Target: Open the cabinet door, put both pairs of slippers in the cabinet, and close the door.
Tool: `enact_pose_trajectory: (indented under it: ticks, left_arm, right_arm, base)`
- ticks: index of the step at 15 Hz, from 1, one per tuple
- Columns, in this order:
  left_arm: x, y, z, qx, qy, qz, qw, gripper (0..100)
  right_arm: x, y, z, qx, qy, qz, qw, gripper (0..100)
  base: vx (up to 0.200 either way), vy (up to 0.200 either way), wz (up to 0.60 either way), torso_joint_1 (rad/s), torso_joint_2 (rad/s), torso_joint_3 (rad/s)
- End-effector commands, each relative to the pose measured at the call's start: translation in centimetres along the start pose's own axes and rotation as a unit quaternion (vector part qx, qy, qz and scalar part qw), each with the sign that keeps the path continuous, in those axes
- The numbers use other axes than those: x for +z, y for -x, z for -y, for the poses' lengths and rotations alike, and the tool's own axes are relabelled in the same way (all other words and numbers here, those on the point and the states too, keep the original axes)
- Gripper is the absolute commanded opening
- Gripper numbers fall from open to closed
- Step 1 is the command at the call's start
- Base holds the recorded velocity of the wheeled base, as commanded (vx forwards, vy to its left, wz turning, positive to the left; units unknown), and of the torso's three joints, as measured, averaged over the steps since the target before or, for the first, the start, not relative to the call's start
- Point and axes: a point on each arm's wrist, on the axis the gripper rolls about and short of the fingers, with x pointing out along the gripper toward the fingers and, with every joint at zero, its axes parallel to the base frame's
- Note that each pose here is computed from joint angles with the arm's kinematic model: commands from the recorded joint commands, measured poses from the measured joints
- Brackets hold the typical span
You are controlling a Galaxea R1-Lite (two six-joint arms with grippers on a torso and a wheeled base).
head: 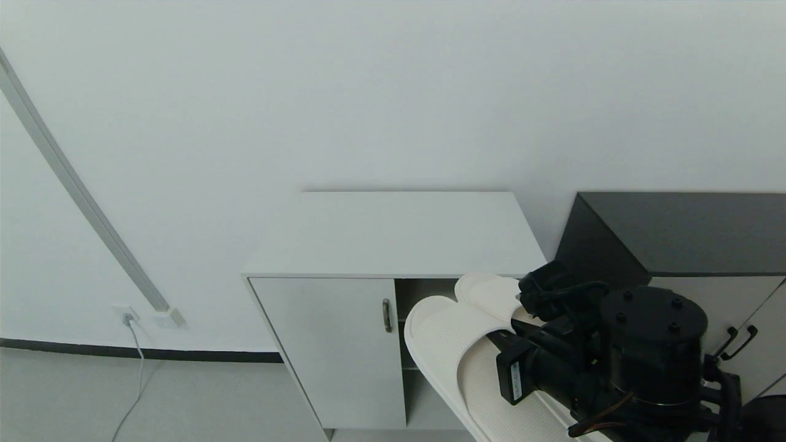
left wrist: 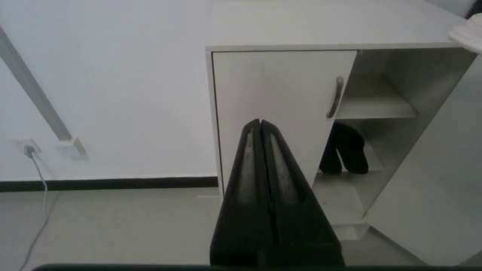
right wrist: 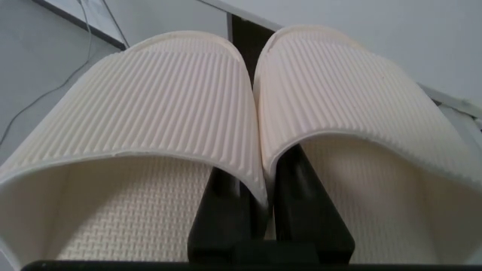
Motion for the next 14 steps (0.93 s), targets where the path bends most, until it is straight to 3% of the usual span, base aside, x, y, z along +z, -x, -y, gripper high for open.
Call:
enact_pose_trajectory:
  ticks: [1, 14]
  left_arm:
    - [0.0, -0.01, 0.0, 0.0, 0.0, -0.001, 1.0, 0]
    - [0.0, -0.01, 0.0, 0.0, 0.0, -0.001, 1.0, 0]
  right_arm:
    - [-0.05, -0.01, -0.03, 0.001, 0.0, -0.001, 1.0, 0]
    - [-0.36, -0.04, -0.15, 0.002, 0.003, -0.006, 1.0, 0]
  base:
    - [0.0, 0.0, 0.0, -0.154, 0.35, 0.198]
    - [0.0, 0.0, 0.0, -0.19, 0.45, 0.254]
